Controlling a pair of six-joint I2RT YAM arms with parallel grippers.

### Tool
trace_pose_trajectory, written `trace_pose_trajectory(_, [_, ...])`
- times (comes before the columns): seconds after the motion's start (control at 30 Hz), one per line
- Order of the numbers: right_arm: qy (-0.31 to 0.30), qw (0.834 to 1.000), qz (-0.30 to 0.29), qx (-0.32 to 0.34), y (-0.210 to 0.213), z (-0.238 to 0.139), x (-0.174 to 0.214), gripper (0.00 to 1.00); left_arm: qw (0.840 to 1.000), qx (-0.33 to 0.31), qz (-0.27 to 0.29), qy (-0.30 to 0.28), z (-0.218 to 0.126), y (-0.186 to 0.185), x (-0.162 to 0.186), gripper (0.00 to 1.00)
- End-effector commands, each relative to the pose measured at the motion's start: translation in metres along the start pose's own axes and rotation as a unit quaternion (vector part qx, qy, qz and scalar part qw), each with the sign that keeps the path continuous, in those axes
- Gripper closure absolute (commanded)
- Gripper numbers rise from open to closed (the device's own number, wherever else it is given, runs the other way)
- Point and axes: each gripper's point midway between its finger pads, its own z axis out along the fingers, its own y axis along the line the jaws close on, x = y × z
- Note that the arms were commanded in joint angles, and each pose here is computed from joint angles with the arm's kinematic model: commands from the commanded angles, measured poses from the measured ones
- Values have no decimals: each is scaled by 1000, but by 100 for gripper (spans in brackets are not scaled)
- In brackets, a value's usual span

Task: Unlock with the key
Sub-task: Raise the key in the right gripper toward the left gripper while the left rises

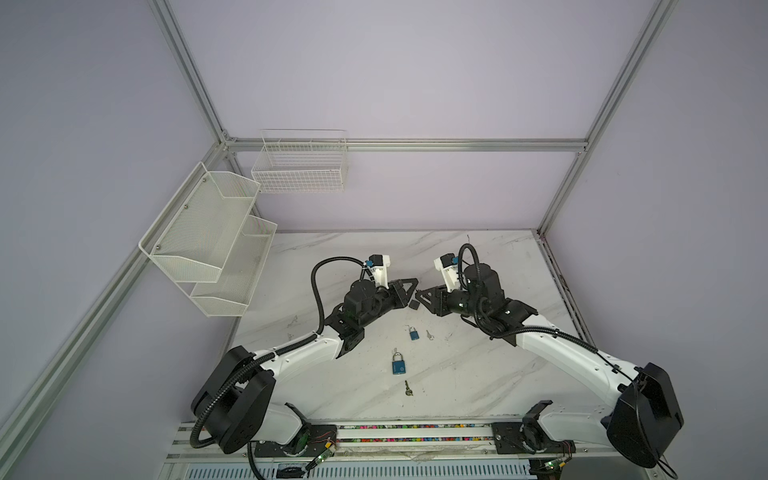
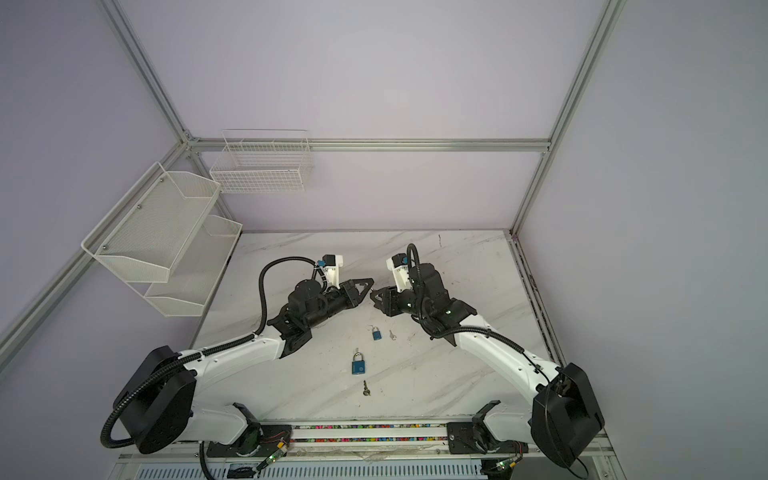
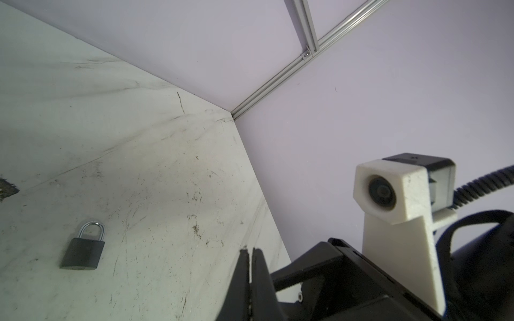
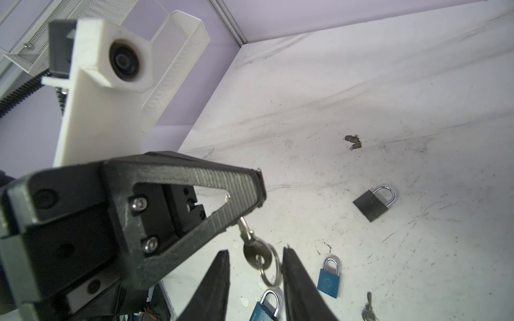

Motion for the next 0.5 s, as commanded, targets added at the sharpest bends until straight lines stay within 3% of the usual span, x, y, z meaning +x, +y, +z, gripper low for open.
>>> trace_pose_trajectory(0.0, [-17, 999, 0, -51, 11, -12, -12, 61, 994, 89, 59, -33, -5, -61, -40, 100])
trace_pose_trajectory(0.13, [-45, 993, 22, -110, 7, -31, -25, 50, 991, 115, 69, -21, -7, -73, -44, 100])
trace_pose_trajectory(0.47, [-56, 973, 20, -221, 32, -48, -24, 50, 980, 171, 100, 7, -8, -98, -47, 100])
